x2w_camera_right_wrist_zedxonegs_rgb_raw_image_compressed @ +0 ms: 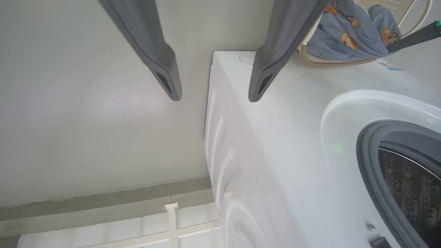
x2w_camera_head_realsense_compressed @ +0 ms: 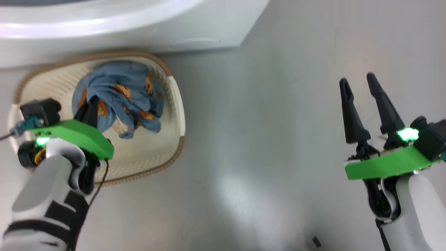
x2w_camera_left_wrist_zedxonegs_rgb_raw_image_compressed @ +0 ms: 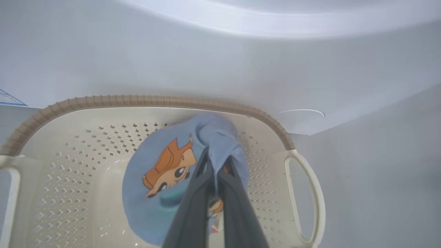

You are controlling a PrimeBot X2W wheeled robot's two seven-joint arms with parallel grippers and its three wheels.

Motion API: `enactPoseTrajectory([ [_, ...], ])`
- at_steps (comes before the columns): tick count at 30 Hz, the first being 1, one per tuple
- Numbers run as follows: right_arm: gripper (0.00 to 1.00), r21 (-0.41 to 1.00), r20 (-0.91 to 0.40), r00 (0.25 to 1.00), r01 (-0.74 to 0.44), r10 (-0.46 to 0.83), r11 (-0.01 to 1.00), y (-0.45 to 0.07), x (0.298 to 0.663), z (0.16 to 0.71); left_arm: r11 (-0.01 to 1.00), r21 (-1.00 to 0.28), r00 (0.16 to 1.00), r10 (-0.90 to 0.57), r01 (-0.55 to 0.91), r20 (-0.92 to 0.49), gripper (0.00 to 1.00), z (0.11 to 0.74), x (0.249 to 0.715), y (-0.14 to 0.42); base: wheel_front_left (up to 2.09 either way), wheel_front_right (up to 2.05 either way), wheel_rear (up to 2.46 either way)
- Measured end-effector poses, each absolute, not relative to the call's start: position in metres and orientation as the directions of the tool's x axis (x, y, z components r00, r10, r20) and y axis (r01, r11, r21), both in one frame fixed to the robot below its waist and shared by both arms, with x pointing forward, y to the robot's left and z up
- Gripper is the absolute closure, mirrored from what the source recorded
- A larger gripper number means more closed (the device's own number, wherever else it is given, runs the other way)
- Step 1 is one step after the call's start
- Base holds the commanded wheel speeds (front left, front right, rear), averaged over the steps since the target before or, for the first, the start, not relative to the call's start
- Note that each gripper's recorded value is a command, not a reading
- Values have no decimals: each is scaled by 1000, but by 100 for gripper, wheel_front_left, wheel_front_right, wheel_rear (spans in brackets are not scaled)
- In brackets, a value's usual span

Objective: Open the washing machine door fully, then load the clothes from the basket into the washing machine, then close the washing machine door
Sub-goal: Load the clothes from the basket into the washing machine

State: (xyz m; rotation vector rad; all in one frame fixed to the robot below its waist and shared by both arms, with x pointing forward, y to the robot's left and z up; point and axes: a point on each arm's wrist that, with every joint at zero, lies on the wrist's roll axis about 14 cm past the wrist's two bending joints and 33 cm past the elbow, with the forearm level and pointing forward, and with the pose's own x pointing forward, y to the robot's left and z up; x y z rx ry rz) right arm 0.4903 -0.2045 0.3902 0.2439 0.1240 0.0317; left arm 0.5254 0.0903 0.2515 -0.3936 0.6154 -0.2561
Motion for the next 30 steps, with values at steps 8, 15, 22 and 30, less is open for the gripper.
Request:
enactPoseTrajectory([
  [8, 0, 247, -83, 995, -24, 46, 969, -204, 473, 418, 902, -415, 882, -288, 119, -373, 100, 317, 522, 108, 0, 0, 0],
  [15, 0, 253, -50, 997, -38, 52, 967, -202, 455, 442, 909, -401, 940, -230, 115, -252, 100, 372, 510, 127, 0, 0, 0],
  [22, 0, 249, -14, 998, -53, 58, 967, -201, 439, 462, 912, -392, 975, -182, 120, -124, 100, 424, 495, 143, 0, 0, 0],
  [30, 0, 242, 18, 998, -56, 53, 969, -205, 419, 479, 924, -363, 992, -126, 121, 10, 100, 474, 466, 164, 0, 0, 0],
])
